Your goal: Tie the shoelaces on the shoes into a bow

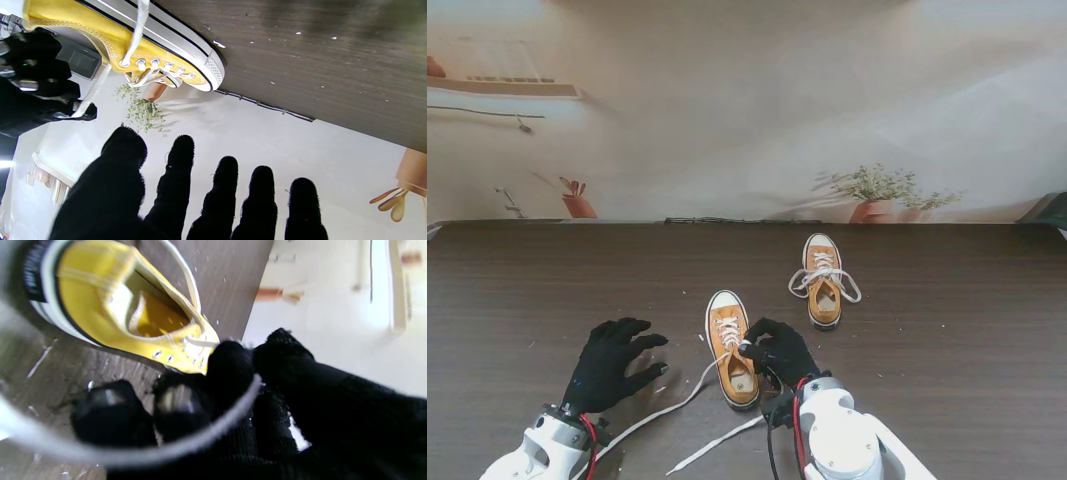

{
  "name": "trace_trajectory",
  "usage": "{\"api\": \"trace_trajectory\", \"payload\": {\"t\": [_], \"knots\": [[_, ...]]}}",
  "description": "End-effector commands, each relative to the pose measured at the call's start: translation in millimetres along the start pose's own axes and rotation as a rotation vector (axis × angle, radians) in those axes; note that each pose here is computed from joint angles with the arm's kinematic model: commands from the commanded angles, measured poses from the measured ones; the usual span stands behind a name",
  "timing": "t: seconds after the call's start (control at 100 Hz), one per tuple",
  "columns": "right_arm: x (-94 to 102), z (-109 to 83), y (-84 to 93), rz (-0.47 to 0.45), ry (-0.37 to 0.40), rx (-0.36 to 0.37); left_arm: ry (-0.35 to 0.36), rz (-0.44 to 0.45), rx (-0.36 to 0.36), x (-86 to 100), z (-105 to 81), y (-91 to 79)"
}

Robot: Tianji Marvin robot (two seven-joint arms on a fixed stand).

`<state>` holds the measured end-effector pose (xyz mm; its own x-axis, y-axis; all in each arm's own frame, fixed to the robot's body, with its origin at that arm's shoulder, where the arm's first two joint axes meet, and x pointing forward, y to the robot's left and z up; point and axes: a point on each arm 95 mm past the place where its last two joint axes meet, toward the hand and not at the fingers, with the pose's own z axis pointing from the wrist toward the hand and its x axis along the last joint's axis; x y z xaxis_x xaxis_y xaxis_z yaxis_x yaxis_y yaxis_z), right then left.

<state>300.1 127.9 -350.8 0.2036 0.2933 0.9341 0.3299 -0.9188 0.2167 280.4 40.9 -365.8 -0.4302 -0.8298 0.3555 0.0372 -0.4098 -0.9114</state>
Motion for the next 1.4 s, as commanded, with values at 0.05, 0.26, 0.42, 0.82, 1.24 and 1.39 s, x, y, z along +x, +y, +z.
{"api": "trace_trajectory", "payload": {"t": [0.05, 0.26, 0.42, 0.82, 1.24, 1.39], "knots": [[5.6, -7.1, 12.1, -0.079, 0.015, 0.048, 0.007, -0.001, -0.005, 2.6, 0.5, -1.4], [17.1, -16.9, 21.2, -0.235, 0.06, 0.133, 0.009, 0.002, -0.008, 2.8, 0.1, -1.7], [24.3, -23.7, 27.7, -0.326, 0.094, 0.172, 0.012, 0.004, -0.008, 2.9, -0.2, -1.7], [24.3, -26.9, 32.7, -0.392, 0.135, 0.17, 0.024, 0.008, -0.022, 7.0, 0.3, -1.3], [10.0, -32.2, 32.8, -0.358, 0.175, 0.173, -0.091, 0.126, -0.046, 64.4, -18.7, -23.2], [3.9, -34.3, 34.1, -0.342, 0.175, 0.175, -0.206, 0.19, -0.125, 81.5, -16.4, -34.8]]}}
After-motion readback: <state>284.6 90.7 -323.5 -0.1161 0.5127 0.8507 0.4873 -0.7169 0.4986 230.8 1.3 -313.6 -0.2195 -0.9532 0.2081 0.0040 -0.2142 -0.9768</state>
